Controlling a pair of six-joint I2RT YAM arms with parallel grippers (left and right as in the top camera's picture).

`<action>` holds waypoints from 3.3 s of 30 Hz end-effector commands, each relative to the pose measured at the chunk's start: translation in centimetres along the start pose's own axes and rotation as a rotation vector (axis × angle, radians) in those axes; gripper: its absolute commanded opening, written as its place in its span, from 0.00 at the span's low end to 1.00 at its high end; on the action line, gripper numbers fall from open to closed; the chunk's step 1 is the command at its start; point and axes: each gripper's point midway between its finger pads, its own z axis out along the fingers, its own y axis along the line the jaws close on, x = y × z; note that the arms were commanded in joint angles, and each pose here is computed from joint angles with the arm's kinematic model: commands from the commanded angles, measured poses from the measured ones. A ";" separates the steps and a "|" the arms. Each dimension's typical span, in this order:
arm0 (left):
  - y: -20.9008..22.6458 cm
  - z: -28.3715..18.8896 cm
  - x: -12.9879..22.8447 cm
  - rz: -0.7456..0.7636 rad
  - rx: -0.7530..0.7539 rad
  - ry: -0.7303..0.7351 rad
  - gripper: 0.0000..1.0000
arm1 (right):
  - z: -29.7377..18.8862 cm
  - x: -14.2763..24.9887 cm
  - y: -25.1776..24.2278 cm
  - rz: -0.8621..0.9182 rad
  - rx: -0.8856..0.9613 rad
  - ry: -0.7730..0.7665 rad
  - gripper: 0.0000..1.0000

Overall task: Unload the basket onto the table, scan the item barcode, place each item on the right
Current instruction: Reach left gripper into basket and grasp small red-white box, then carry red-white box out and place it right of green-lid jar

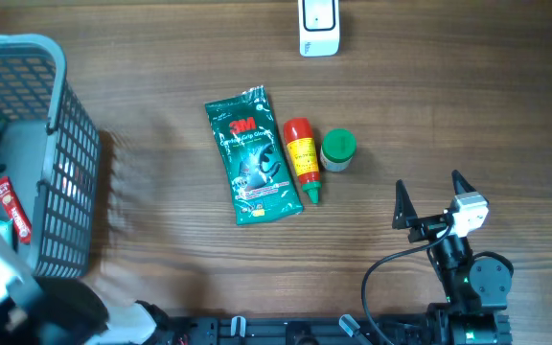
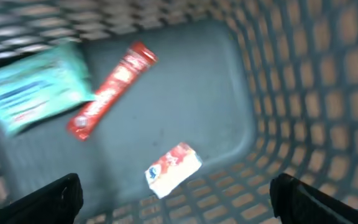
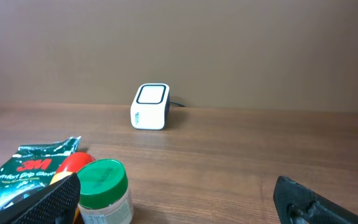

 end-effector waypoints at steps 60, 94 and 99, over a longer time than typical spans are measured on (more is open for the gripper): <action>-6.5 -8.4 -0.9 0.347 0.183 -0.069 0.04 | 0.0 -0.3 0.0 -0.014 0.004 -0.013 1.00; -25.3 -21.5 35.4 1.181 0.899 0.294 0.04 | 0.0 -0.3 0.0 -0.014 0.004 -0.012 1.00; -27.5 -20.4 43.3 1.307 0.950 0.359 0.04 | 0.0 -0.3 0.0 -0.014 0.004 -0.012 1.00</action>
